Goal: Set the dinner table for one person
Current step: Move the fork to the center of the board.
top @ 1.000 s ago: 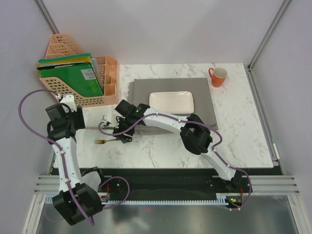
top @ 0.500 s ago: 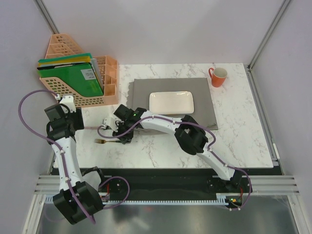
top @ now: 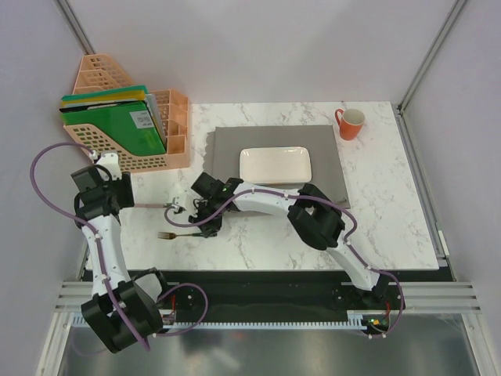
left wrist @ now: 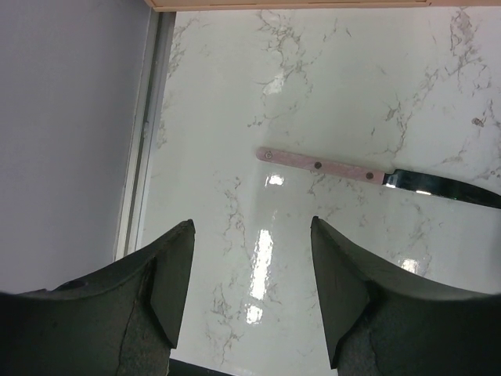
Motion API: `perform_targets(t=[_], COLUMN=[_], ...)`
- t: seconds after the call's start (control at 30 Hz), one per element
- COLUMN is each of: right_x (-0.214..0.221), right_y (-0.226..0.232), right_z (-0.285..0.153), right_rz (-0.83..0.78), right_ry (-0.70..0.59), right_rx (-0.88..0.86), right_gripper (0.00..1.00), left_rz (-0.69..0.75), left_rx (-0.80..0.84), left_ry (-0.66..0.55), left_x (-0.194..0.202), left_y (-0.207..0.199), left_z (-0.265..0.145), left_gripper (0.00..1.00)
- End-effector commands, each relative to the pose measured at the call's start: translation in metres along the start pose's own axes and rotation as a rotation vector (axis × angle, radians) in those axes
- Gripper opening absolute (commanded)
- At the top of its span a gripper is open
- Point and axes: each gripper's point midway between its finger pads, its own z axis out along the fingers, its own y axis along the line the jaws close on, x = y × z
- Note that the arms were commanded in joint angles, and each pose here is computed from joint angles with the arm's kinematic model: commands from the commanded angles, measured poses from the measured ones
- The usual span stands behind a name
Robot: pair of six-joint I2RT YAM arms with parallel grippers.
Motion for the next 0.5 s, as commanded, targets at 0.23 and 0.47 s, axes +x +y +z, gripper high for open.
perform_targets(t=[0.23, 0.47], right_x=[0.081, 0.096], right_y=[0.042, 0.046], right_z=[-0.022, -0.033], right_rz=[0.089, 0.098], right_ry=[0.148, 0.164], right_rx=[-0.047, -0.018], right_gripper=[0.07, 0.0], left_rz=[0.036, 0.042], left_rx=[0.024, 0.035], left_ry=[-0.098, -0.097], left_x=[-0.032, -0.033], left_y=[0.003, 0.002], left_z=[-0.001, 0.0], left_gripper=[0.68, 0.68])
